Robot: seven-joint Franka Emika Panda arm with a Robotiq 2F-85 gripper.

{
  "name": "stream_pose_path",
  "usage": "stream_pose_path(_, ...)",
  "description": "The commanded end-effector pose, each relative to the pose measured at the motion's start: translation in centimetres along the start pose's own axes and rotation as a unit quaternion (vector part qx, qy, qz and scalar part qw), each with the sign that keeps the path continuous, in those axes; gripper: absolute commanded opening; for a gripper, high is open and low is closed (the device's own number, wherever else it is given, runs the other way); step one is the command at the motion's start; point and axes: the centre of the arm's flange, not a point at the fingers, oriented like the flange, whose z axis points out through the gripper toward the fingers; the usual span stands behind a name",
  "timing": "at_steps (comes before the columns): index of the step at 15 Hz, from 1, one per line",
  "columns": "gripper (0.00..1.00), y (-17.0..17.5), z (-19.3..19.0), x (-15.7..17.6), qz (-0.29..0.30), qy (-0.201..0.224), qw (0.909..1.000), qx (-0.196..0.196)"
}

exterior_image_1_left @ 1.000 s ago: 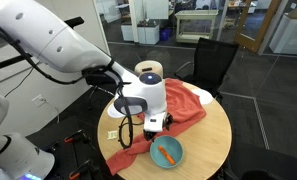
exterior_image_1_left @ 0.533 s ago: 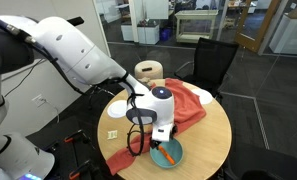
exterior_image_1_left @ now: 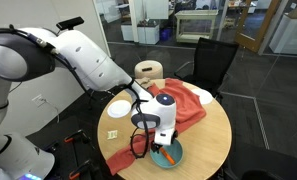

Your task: Pick up the pen from the bowl and place it on the table

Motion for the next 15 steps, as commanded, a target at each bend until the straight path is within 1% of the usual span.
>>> stream_pose_path(1, 1.00, -1.0, 0.9, 0.0, 0.020, 0.005, 0.9998, -0.004)
stream_pose_path(9, 1.00, -0.4, 3.3, 0.6, 0.032, 0.004, 0.9993, -0.020)
stream_pose_path(15, 1.00, -0.6, 4.7, 0.8, 0.025, 0.005, 0.9994, -0.021)
